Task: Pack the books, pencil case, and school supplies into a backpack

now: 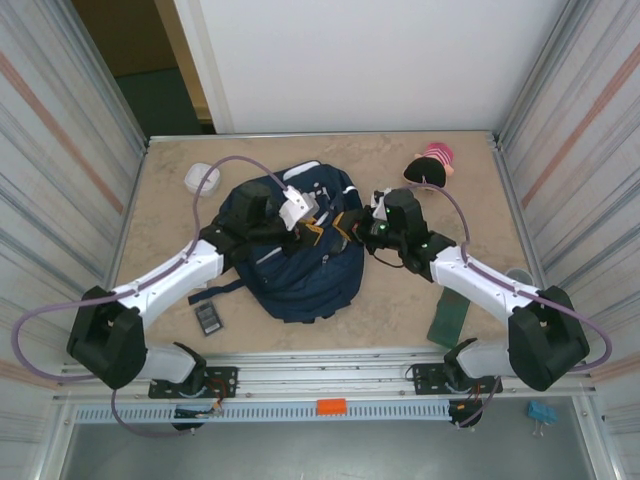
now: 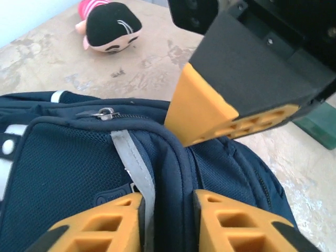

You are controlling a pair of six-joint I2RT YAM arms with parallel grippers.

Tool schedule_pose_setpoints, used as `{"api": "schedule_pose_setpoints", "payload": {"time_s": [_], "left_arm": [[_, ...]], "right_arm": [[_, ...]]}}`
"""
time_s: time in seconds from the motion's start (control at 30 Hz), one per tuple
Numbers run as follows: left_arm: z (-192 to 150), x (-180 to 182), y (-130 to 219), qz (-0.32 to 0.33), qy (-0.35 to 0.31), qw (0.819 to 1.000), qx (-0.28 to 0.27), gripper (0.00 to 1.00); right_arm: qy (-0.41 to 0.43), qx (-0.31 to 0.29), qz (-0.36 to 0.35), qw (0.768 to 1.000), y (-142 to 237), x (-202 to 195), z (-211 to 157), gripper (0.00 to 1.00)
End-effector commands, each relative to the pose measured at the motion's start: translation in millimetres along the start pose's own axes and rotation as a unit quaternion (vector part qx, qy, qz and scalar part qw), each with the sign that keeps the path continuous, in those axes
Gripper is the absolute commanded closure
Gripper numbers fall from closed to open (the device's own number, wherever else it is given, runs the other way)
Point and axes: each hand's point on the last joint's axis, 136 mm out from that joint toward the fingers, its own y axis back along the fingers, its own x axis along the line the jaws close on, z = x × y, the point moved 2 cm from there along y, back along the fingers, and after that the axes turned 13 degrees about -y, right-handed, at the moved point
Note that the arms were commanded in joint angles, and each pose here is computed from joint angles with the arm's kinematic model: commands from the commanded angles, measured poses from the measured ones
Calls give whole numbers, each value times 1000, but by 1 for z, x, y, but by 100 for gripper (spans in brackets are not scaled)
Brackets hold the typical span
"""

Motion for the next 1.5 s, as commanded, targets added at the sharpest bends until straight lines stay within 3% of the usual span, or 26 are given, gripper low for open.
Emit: {"api": "schedule_pose_setpoints", "payload": {"time_s": [0.0, 0.13, 0.27, 0.37, 0.5, 0.77, 0.97, 1.27, 1.37, 1.47], "left_arm": [[42, 5, 40, 72, 89, 993, -31, 62], [10, -9, 63, 155, 201, 967, 24, 56], [-13, -36, 65, 167, 295, 940, 36, 52], [-12, -55, 55, 162, 309, 936, 42, 48], [-22, -64, 35, 162, 328, 927, 86, 37], [-38, -53, 23, 211, 316, 917, 122, 38], [-44, -47, 16, 229, 300, 917, 127, 55], [-58, -46, 15, 240, 293, 913, 152, 94], [-67, -46, 22, 247, 292, 910, 161, 100], [-81, -46, 32, 255, 296, 904, 171, 100]], "right_arm": [[5, -49, 32, 998, 2, 17, 9, 100], [10, -64, 36, 997, -2, 23, 9, 100], [16, -61, 38, 997, -10, 28, 3, 100], [23, -57, 36, 997, -15, 31, -3, 100], [26, -46, 32, 998, -25, 34, -8, 100], [29, -23, 30, 999, -33, 38, -16, 100], [41, -8, 45, 998, -35, 44, -20, 100], [46, -9, 37, 998, -26, 43, -14, 100], [51, -14, 39, 998, -17, 42, -5, 100], [48, -23, 39, 998, -3, 42, 11, 100]]}}
